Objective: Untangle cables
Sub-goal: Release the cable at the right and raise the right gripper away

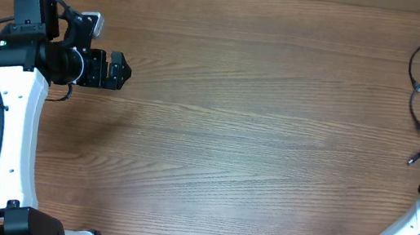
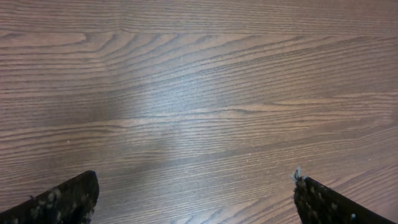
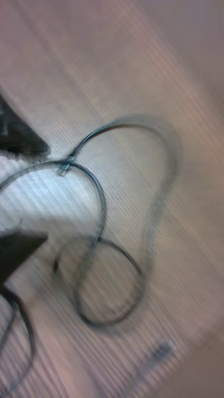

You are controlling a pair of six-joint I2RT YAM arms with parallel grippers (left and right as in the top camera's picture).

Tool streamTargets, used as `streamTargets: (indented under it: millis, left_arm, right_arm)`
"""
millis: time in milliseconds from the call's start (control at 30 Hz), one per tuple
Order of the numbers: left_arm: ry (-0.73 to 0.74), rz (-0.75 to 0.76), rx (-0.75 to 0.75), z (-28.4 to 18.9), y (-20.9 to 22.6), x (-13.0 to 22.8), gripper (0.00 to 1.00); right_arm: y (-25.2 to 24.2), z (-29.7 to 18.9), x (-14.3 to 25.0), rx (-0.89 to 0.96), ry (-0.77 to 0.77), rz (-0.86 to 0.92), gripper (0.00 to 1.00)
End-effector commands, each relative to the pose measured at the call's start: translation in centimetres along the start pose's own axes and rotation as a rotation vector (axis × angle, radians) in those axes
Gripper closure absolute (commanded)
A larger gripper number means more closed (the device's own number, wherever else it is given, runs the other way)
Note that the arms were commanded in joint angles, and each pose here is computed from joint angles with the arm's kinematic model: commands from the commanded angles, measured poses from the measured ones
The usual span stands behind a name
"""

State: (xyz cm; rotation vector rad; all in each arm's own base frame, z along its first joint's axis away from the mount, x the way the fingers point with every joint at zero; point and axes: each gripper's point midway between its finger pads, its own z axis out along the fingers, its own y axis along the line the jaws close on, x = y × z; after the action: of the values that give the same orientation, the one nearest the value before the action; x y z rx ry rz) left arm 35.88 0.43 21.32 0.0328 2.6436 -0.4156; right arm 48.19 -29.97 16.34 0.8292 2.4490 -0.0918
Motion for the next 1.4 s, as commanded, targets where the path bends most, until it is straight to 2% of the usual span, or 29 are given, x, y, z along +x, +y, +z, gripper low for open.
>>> streamTargets:
  millis: [0, 333, 400, 600, 800, 967, 1167, 1367]
  left_arm:
    - [-0.016, 0.026, -0.006, -0.4, 0.0, -0.5, 0.0]
    - [-0.016, 0.026, -0.006, -0.4, 0.0, -0.5, 0.0]
    - [-0.016, 0.026, -0.006, -0.4, 0.0, -0.5, 0.0]
    - [-0.016, 0.026, -0.006, -0.4, 0.0, -0.5, 0.0]
    - [-0.016, 0.026, -0.006, -0.4, 0.0, -0.5, 0.0]
    - [-0.016, 0.026, -0.006, -0.4, 0.0, -0.5, 0.0]
    - [-0.016, 0.026, -0.006, -0.4, 0.0, -0.5, 0.0]
    - [-0.016, 0.026, -0.006, -0.4, 0.0, -0.5, 0.0]
  right_arm:
    - [0.2, 1.3, 1.7, -0.018, 0.073, 0.008, 0.0]
    - [3.0, 0.0, 4.4, -0.18, 0.193, 0.021, 0.0]
    - [4.7, -1.2, 5.1, -0.265, 0.218, -0.027, 0.0]
    - [7.0, -4.9, 5.4, -0.293, 0.212, -0.062, 0.0]
    - [11.9, -10.4, 5.7, -0.343, 0.159, -0.161, 0.0]
    - [19.1, -15.6, 9.2, -0.399, 0.161, -0.33, 0.0]
    - [24.6, -17.0, 14.3, -0.375, 0.217, -0.509, 0.0]
    - [29.2, -18.2, 17.1, -0.368, 0.174, -0.654, 0.0]
